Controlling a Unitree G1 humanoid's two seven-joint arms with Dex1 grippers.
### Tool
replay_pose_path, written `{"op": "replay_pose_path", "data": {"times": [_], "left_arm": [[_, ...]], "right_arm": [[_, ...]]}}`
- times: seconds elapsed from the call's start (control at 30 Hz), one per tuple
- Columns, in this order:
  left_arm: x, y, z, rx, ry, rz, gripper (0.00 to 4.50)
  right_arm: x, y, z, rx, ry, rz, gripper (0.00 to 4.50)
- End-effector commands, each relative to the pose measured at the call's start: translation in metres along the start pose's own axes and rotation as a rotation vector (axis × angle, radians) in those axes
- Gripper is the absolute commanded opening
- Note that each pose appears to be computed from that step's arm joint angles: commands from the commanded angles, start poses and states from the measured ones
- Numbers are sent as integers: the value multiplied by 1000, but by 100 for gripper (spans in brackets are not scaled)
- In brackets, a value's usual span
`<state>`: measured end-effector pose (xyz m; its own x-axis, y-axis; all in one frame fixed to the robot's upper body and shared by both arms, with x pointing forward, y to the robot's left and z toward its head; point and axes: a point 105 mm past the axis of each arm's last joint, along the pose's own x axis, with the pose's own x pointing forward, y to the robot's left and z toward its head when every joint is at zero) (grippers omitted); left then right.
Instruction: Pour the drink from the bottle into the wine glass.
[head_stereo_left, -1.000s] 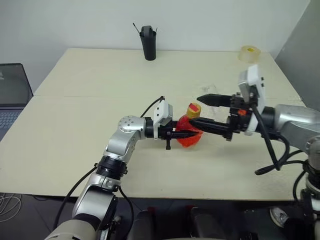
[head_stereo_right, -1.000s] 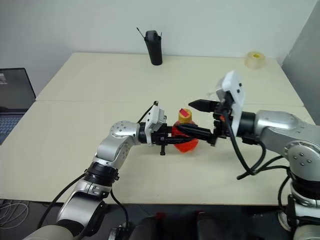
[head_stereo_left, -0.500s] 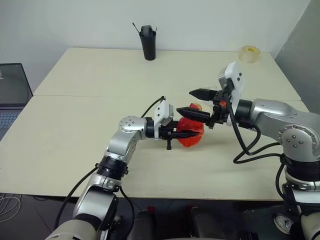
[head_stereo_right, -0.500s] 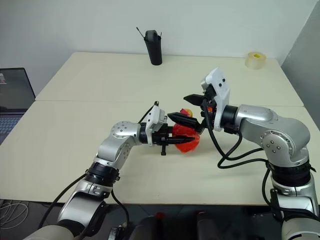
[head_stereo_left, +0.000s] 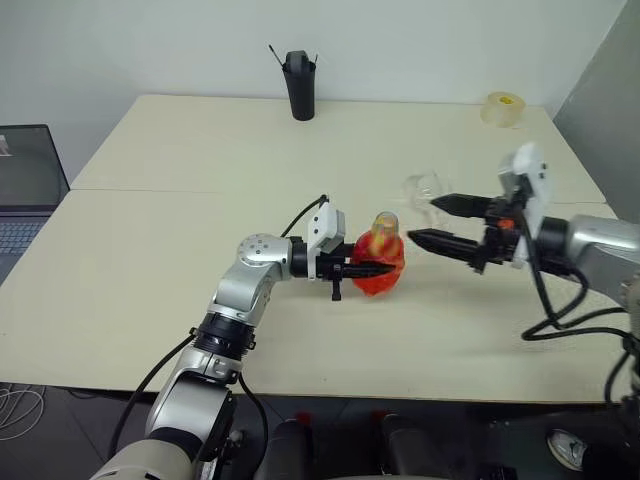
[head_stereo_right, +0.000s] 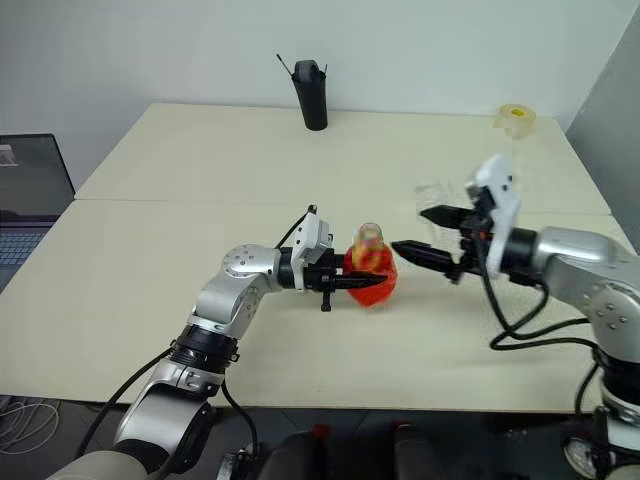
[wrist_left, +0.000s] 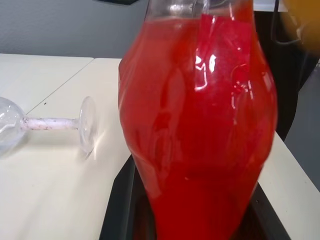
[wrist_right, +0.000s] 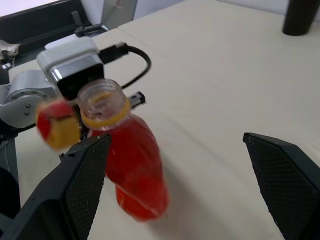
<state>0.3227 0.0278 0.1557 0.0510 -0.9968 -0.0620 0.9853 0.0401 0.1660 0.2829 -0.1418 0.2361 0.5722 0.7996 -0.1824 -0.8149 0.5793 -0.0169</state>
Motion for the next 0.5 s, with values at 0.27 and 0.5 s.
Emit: {"op": "replay_pose_path", "data": {"times": [0.27, 0.5], "left_arm": [[0, 4, 20, 82, -40, -3, 76], [-25, 30, 18, 61, -27, 140, 76]], "right_arm": [[6, 19, 15, -62, -70, 9, 450], [7, 34, 15, -50, -82, 39, 450]]}}
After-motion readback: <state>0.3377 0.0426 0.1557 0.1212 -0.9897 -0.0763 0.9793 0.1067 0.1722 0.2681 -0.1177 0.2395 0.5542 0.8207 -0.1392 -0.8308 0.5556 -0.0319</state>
